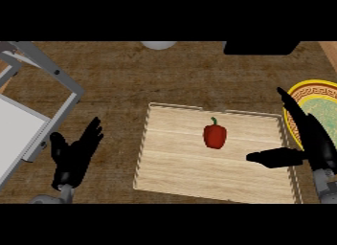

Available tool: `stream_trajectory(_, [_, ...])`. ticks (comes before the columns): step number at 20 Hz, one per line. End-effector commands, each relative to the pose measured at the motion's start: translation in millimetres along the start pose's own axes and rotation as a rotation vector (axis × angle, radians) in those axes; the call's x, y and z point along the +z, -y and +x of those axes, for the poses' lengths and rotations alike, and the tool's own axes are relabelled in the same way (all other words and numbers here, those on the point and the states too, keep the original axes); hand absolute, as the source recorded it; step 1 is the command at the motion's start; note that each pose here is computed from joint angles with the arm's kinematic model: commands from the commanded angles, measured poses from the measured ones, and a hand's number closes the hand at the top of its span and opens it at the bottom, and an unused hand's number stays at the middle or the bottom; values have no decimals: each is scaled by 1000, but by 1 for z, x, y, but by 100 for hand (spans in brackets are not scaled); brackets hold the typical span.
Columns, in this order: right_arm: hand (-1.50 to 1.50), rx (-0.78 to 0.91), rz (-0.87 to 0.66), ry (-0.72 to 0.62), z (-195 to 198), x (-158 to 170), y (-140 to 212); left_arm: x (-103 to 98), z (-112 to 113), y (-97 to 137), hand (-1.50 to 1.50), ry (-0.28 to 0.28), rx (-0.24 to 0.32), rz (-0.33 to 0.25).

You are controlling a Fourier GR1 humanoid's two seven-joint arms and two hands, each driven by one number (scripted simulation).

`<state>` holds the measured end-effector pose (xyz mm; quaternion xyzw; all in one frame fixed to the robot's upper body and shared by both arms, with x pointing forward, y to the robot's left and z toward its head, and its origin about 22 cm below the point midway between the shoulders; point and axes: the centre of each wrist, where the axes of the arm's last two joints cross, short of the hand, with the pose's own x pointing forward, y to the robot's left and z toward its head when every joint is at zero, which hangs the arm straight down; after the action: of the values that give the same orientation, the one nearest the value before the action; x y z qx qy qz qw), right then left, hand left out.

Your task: Pick the bell pepper from the tray and place it in the plate

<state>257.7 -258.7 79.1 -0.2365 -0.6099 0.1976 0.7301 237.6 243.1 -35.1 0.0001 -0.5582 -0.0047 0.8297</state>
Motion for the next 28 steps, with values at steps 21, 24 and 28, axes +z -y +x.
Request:
stream_trajectory(21, [-150,125,102,-136,19,-12,-79,3,1,-13,0,-5,9,1])
stream_trajectory(24, [-150,165,115,-162,4,-17,-86,-7,2,-2,0,-11,-10,27])
stream_trajectory(28, [-150,155,106,-163,17,-19,-86,7,8,10,0,-9,1,13])
